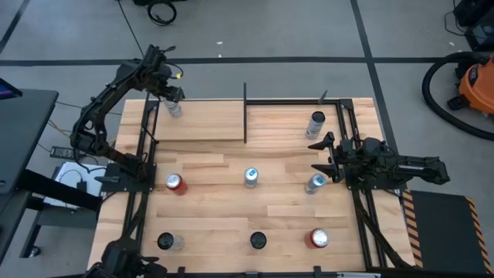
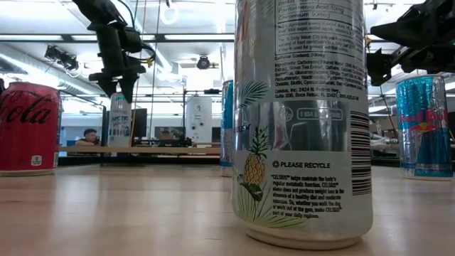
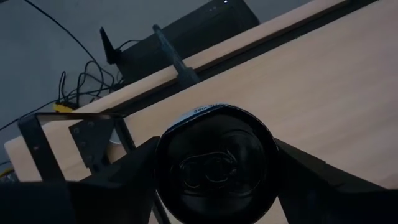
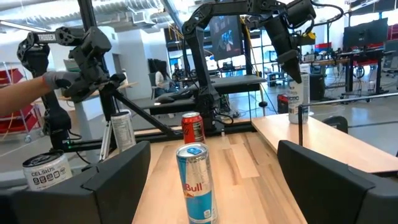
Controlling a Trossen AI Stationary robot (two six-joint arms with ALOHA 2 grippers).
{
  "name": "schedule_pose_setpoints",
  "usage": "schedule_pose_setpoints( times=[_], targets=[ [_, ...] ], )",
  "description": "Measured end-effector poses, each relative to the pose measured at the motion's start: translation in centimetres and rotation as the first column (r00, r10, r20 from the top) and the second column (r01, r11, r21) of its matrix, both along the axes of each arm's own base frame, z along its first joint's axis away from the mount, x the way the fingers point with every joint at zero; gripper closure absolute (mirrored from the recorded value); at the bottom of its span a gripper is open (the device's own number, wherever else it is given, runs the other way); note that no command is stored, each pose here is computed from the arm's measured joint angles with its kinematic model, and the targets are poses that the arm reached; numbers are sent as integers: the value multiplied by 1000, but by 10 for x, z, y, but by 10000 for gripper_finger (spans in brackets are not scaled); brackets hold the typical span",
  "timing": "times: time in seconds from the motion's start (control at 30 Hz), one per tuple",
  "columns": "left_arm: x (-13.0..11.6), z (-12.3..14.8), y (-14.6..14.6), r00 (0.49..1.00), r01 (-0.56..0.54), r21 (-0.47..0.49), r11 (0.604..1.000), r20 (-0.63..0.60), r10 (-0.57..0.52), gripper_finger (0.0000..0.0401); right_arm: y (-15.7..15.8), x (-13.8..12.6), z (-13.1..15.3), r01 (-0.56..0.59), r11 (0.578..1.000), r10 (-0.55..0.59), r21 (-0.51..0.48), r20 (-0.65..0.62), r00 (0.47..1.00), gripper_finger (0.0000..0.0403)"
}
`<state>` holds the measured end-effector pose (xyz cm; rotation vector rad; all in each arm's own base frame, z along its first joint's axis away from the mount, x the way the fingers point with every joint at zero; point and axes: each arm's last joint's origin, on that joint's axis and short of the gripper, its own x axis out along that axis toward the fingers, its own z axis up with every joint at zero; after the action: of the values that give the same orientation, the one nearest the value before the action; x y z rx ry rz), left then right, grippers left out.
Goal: Place canned beverage on shelf
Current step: Put the blue-white soda can on the shelf
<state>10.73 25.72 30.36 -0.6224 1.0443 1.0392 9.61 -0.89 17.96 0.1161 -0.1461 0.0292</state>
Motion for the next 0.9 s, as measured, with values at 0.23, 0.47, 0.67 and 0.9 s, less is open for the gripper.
schedule_pose_setpoints(
  times=[0.23, 0.47, 0.67, 0.9],
  targets=[
    [0, 0, 0, 1000, -6, 4, 1000, -5, 6, 133, 0, 0, -3, 0, 1000, 0, 4, -29, 1000, 42],
    [0, 0, 1, 1000, -19, 10, 1000, -5, 19, 133, 0, 0, -3, 0, 1000, 0, 2, -28, 1000, 42],
    [-1, 0, -1, 1000, -11, -3, 1000, -15, 11, 133, 0, 0, -3, 1, 1000, -1, 1, -27, 1000, 42],
    [1, -1, -2, 1000, 5, -7, 1000, -20, -5, 114, 0, 0, -3, 0, 1000, 0, 1, -26, 1000, 42]
  ],
)
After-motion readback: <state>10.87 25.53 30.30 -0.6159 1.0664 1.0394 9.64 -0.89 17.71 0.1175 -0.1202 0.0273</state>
